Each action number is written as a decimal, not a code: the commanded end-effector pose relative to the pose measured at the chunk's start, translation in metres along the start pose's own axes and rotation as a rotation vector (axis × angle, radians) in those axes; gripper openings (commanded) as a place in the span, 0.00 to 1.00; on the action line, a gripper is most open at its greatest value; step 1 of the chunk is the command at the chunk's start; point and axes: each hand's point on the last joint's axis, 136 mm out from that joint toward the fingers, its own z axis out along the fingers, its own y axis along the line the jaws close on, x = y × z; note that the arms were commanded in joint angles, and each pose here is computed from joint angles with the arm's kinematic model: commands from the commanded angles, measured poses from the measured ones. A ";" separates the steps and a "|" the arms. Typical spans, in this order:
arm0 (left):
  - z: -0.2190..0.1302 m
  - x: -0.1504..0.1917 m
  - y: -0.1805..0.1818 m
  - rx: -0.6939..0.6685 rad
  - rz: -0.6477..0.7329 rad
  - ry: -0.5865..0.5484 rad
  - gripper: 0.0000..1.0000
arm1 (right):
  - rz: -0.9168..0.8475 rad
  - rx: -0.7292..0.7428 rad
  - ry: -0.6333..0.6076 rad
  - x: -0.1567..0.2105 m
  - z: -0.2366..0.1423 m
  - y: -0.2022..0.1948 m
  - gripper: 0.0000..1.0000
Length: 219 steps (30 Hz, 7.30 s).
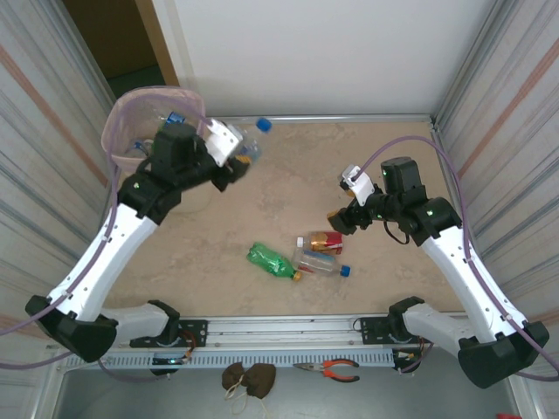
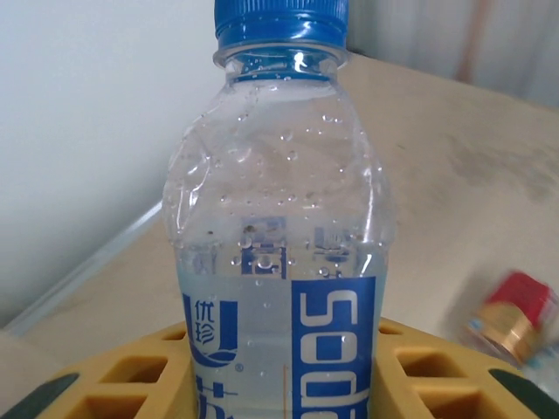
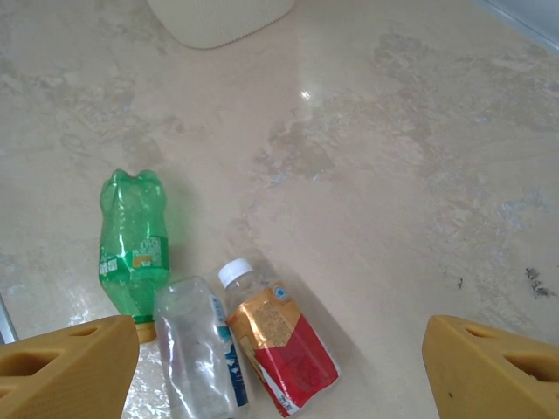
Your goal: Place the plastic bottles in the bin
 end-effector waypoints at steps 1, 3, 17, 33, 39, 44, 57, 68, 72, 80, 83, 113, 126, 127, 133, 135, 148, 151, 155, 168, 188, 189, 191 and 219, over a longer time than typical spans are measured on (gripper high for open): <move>-0.011 -0.001 0.040 -0.138 -0.124 0.058 0.39 | 0.003 -0.003 -0.053 -0.017 -0.010 0.000 0.83; -0.018 -0.006 0.063 -0.209 -0.146 0.061 0.39 | 0.001 -0.003 -0.051 -0.017 -0.010 0.000 0.83; -0.069 0.018 0.212 -0.559 -0.277 0.238 0.42 | -0.001 -0.013 -0.047 -0.016 -0.010 0.001 0.83; -0.057 0.143 0.302 -0.666 -0.462 0.588 0.43 | -0.003 -0.021 -0.033 -0.009 -0.006 0.003 0.84; -0.040 0.172 0.310 -0.649 -0.473 0.656 0.46 | -0.005 -0.018 -0.033 -0.009 -0.006 0.002 0.84; -0.039 0.168 0.314 -0.652 -0.480 0.636 0.58 | -0.006 -0.014 -0.034 -0.008 -0.008 0.002 0.84; -0.072 0.115 0.305 -0.691 -0.448 0.501 0.67 | -0.008 -0.015 -0.042 -0.010 -0.009 0.003 0.84; -0.088 0.115 0.292 -0.709 -0.448 0.501 0.55 | -0.007 -0.019 -0.044 -0.008 -0.009 0.004 0.84; -0.070 0.119 0.299 -0.670 -0.458 0.488 0.34 | -0.006 -0.019 -0.042 -0.007 -0.008 0.004 0.84; -0.035 0.136 0.320 -0.607 -0.505 0.493 0.16 | -0.018 0.004 -0.061 -0.008 -0.017 0.005 0.84; -0.023 0.140 0.327 -0.591 -0.510 0.479 0.16 | -0.019 0.007 -0.058 -0.007 -0.017 0.004 0.84; 0.036 0.187 0.323 -0.456 -0.551 0.500 0.21 | 0.034 -0.005 -0.065 -0.012 -0.012 0.002 0.84; -0.024 0.097 0.305 -0.503 -0.489 0.332 0.26 | 0.427 0.066 -0.010 -0.011 0.009 -0.023 0.74; -0.027 0.095 0.302 -0.501 -0.489 0.332 0.26 | 0.455 0.070 -0.007 -0.010 0.010 -0.023 0.73; -0.052 0.105 0.295 -0.573 -0.480 0.419 0.25 | 0.524 0.078 0.048 0.001 0.017 -0.019 0.70; -0.064 0.114 0.294 -0.613 -0.484 0.468 0.23 | 0.521 0.083 0.061 0.003 0.018 -0.018 0.70; -0.088 0.140 0.277 -0.660 -0.519 0.508 0.18 | 0.495 0.081 0.067 -0.001 0.024 -0.015 0.70; -0.074 0.153 0.280 -0.628 -0.534 0.535 0.16 | 0.489 0.081 0.073 0.000 0.025 -0.015 0.70; -0.055 0.178 0.284 -0.590 -0.562 0.587 0.15 | 0.490 0.085 0.081 0.003 0.026 -0.015 0.70; -0.043 0.207 0.262 -0.528 -0.621 0.622 0.13 | 0.539 0.085 0.101 0.011 0.028 -0.013 0.69; -0.112 0.108 0.220 -0.565 -0.572 0.340 0.18 | 0.695 0.130 0.267 0.036 0.045 -0.018 0.67; -0.112 0.103 0.215 -0.547 -0.577 0.318 0.19 | 0.704 0.127 0.295 0.040 0.048 -0.017 0.67; -0.114 0.095 0.204 -0.511 -0.589 0.279 0.20 | 0.715 0.129 0.348 0.048 0.053 -0.016 0.67; -0.090 0.121 0.067 -0.254 -0.683 0.176 0.29 | -0.047 -0.182 0.618 0.049 0.177 0.137 0.72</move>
